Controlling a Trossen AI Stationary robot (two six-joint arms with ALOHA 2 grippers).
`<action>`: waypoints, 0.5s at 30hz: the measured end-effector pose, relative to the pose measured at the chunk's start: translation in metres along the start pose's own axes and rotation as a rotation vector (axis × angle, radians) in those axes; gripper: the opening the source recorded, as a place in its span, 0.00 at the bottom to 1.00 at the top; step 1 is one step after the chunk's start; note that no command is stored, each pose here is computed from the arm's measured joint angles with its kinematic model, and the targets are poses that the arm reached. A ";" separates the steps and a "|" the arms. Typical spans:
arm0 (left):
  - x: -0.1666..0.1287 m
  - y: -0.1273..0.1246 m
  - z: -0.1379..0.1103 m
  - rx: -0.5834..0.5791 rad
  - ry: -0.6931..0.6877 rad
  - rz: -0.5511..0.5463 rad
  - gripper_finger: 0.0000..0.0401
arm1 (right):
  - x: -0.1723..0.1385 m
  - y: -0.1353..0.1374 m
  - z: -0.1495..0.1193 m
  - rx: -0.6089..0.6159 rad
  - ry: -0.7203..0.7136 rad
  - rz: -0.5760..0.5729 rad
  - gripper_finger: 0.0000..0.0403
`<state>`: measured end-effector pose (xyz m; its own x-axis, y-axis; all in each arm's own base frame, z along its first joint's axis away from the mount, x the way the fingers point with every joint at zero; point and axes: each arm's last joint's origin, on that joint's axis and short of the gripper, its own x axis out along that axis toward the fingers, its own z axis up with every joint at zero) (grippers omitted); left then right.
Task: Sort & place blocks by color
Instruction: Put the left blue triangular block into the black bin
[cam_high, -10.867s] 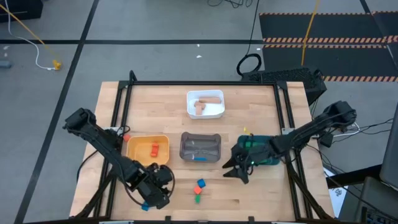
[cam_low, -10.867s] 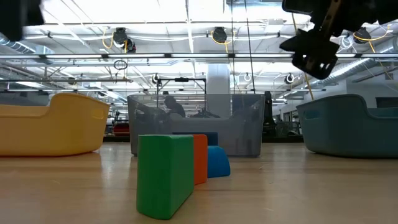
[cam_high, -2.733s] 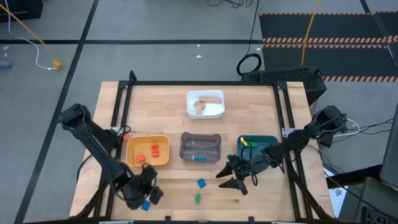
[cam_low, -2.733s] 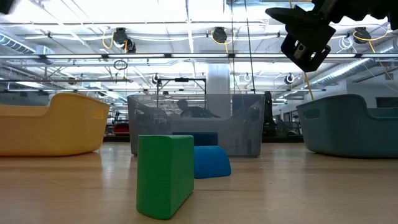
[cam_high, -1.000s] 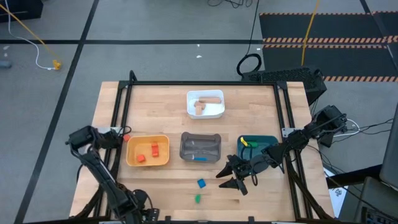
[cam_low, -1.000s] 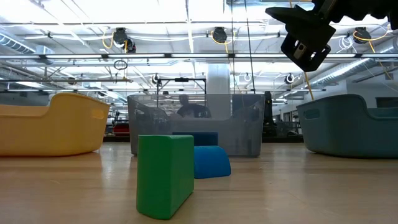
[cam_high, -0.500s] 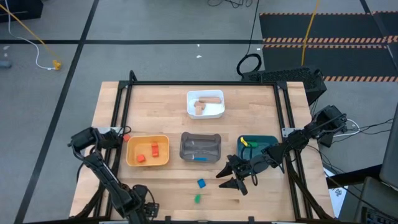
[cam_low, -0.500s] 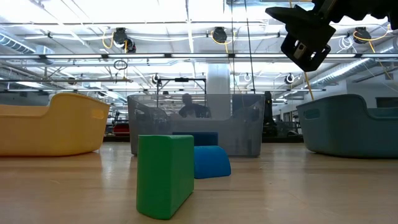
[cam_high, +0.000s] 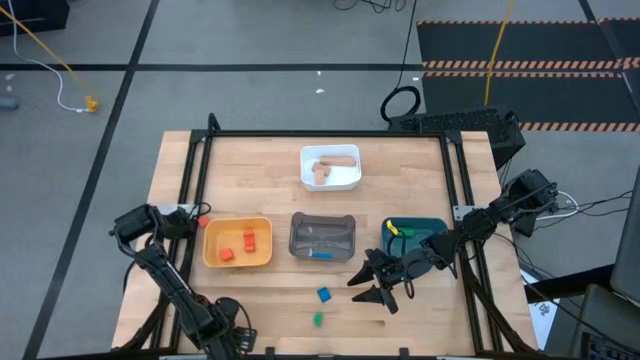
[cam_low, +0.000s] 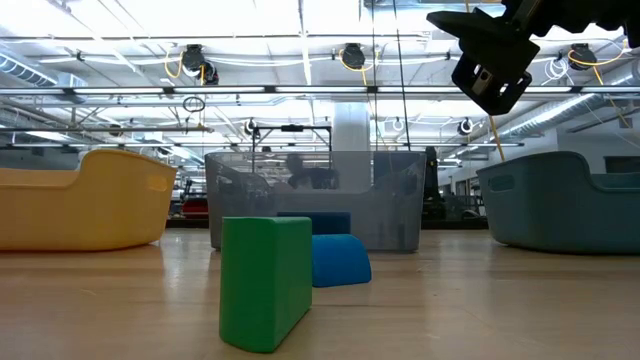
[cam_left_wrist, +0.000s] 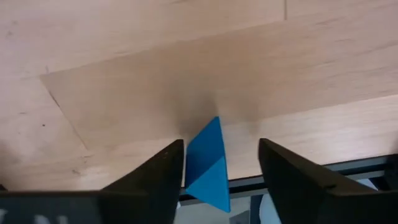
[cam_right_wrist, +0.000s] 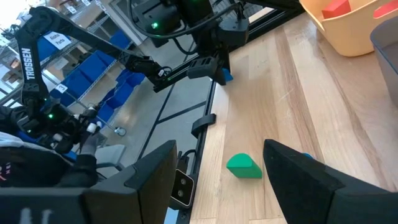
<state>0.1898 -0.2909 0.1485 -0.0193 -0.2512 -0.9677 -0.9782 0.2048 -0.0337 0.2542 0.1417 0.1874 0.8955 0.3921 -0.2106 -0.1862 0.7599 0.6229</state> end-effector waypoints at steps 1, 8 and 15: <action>0.000 0.000 0.000 0.000 -0.002 0.003 0.48 | 0.000 0.000 0.000 0.000 0.000 0.000 0.57; 0.000 0.000 0.004 0.050 -0.031 0.012 0.22 | 0.000 0.000 0.000 0.000 0.000 0.000 0.57; -0.003 -0.006 0.012 0.115 -0.055 0.002 0.05 | 0.000 0.000 0.000 0.000 0.000 0.000 0.57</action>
<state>0.1982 -0.2798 0.1484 -0.0070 -0.1989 -0.9800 -0.9481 0.3129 -0.0568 0.2542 0.1417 0.1874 0.8955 0.3921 -0.2106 -0.1862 0.7598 0.6230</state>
